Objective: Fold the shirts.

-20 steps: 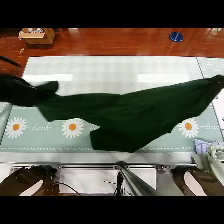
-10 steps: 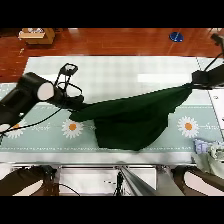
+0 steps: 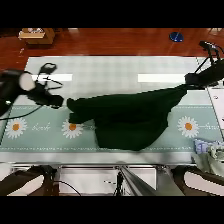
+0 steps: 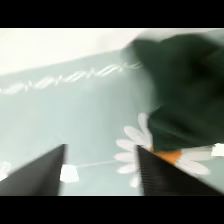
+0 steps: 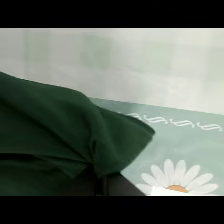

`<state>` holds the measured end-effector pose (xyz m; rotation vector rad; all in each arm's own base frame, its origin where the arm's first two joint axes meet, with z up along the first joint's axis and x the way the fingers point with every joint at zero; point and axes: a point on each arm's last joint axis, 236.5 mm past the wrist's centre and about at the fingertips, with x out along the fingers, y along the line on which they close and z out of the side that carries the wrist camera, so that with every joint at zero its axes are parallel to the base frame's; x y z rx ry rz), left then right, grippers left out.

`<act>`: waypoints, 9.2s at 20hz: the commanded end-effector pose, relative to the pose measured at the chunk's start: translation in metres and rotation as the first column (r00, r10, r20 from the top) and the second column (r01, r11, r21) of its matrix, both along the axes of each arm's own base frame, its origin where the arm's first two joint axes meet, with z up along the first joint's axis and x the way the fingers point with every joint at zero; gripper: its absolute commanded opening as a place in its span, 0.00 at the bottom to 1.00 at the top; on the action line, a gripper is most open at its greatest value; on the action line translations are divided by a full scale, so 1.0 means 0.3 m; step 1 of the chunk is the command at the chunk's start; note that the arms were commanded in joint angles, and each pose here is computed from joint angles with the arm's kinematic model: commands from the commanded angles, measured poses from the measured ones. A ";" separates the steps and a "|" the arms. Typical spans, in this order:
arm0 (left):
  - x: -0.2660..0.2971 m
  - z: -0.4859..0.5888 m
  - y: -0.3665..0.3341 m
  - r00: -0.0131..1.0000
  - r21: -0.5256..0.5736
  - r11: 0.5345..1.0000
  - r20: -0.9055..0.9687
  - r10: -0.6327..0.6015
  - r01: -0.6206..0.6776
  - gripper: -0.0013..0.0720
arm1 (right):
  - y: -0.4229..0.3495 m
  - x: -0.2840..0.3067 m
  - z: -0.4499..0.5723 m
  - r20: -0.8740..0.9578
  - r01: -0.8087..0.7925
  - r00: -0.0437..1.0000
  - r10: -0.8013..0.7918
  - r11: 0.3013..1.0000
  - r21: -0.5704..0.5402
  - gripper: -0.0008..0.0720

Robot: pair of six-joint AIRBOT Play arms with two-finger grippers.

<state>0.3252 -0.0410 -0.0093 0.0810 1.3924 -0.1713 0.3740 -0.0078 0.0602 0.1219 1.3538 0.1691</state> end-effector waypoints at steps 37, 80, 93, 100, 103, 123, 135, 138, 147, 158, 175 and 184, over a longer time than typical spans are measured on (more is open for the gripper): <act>0.032 0.154 -0.361 0.999 -0.784 0.620 -0.054 -0.002 -0.041 0.05 | 0.003 0.007 0.049 0.056 -0.002 0.998 0.002 1.000 -0.004 0.05; -0.185 0.829 -0.101 0.913 -0.398 0.916 0.391 0.116 0.054 0.05 | 0.068 -0.048 0.623 0.294 -0.006 0.956 -0.003 0.999 0.031 0.05; 0.466 0.215 -0.079 0.953 -0.645 0.747 0.097 0.288 -0.161 0.05 | 0.088 0.539 0.139 0.265 0.084 0.952 -0.153 0.963 0.254 0.05; 0.484 0.024 -0.141 0.971 -0.634 0.753 0.009 0.239 -0.179 0.18 | 0.189 0.561 -0.081 0.154 0.034 0.985 -0.075 0.967 0.253 0.30; 0.468 0.018 -0.141 0.980 -0.621 0.770 0.019 0.200 -0.145 0.64 | 0.163 0.517 -0.069 0.143 -0.029 0.990 0.001 0.980 0.195 0.36; -0.187 -0.246 0.178 0.830 -0.512 0.655 -0.393 0.396 -0.555 0.83 | -0.170 -0.221 -0.332 -0.144 0.300 0.952 -0.269 0.911 0.284 0.60; -0.175 -0.399 0.005 0.810 -0.472 0.688 -0.501 0.306 -0.552 0.80 | -0.113 -0.179 -0.291 -0.122 0.307 0.952 -0.282 0.872 0.381 0.60; -0.164 -0.404 -0.029 0.800 -0.497 0.657 -0.521 0.297 -0.568 0.10 | -0.097 -0.192 -0.285 -0.140 0.301 0.953 -0.267 0.868 0.395 0.60; -0.200 -0.355 -0.059 0.836 -0.553 0.671 -0.516 0.189 -0.494 0.05 | -0.169 -0.265 -0.349 -0.220 0.453 0.892 -0.396 0.787 0.419 0.68; -0.154 -0.325 -0.086 0.863 -0.618 0.631 -0.471 0.180 -0.469 0.05 | -0.088 -0.270 -0.493 -0.228 0.523 0.851 -0.472 0.729 0.441 0.68; 0.188 0.283 -0.077 0.974 -0.793 0.607 0.090 0.207 -0.056 0.05 | 0.092 0.055 0.214 0.413 0.016 0.891 -0.189 0.922 0.388 0.05; -0.244 1.764 -0.166 0.074 -0.121 0.903 0.992 0.099 0.413 0.05 | 0.125 -0.353 1.483 0.980 0.000 0.150 -0.127 0.992 0.128 0.05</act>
